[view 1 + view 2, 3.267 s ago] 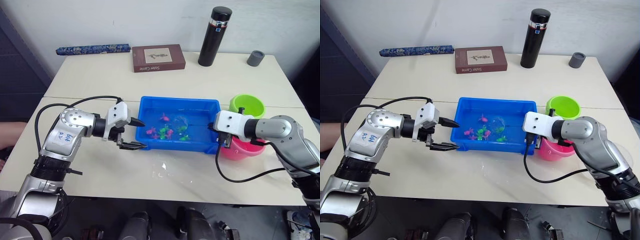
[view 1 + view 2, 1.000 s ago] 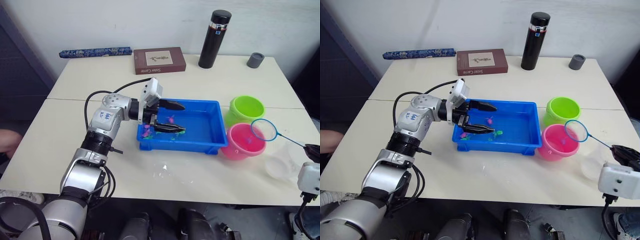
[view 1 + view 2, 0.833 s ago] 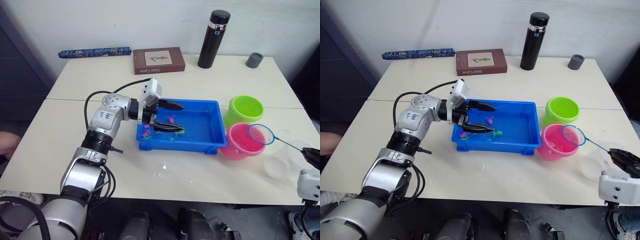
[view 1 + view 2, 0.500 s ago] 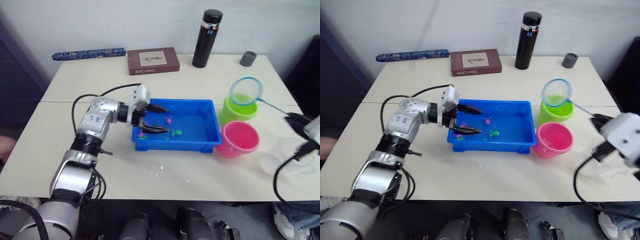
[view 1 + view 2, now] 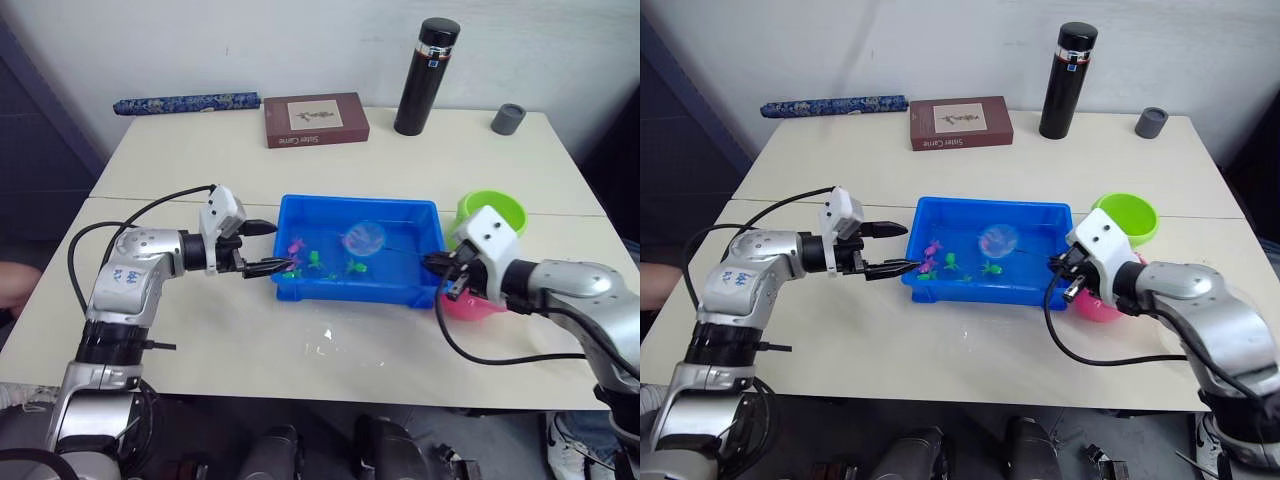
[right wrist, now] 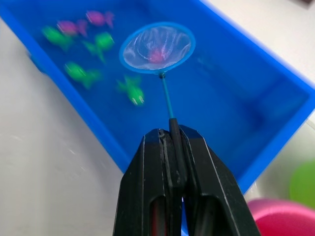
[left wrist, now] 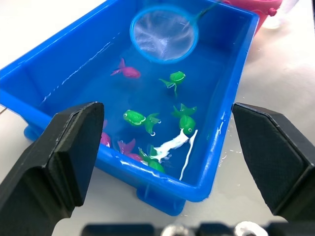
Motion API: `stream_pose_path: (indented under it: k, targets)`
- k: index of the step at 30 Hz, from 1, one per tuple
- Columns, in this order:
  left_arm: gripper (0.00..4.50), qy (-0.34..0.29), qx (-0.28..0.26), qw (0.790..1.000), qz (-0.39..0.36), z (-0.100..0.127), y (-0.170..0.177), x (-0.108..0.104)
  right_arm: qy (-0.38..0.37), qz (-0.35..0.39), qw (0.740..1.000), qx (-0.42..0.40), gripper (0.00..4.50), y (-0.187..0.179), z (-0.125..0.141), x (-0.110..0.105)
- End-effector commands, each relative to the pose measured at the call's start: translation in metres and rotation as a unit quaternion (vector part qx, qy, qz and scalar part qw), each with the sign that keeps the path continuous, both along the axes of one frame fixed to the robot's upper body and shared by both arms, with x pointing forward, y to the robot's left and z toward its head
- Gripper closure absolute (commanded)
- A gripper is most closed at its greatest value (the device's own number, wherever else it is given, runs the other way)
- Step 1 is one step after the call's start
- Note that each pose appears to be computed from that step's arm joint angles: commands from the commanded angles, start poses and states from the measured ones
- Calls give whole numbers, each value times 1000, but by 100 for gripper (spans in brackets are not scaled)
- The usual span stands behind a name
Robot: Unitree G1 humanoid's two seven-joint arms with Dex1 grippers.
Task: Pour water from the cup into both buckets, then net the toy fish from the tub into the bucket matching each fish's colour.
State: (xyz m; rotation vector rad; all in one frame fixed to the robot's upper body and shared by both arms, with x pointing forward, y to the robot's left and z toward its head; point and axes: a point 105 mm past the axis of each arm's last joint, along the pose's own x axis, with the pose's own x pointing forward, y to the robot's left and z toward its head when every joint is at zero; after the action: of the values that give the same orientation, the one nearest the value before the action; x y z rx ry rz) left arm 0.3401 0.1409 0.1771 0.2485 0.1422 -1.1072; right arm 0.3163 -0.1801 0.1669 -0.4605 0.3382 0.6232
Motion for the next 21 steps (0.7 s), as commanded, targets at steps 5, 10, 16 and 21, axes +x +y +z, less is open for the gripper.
stream_pose_path:
  k: [5,10,16,21]
  targets:
    - [5,-21,-3,1000,16,12,6,-9,-32,-3,999,-36,450,-2,8,9]
    - [5,-25,0,999,21,12,4,-7,-17,6,998,-54,450,-1,-6,15]
    - [5,-29,1,999,20,13,3,-6,-14,10,999,-35,450,12,-15,22]
    - [5,-32,2,999,16,13,1,-6,-10,12,1000,10,450,23,-10,21]
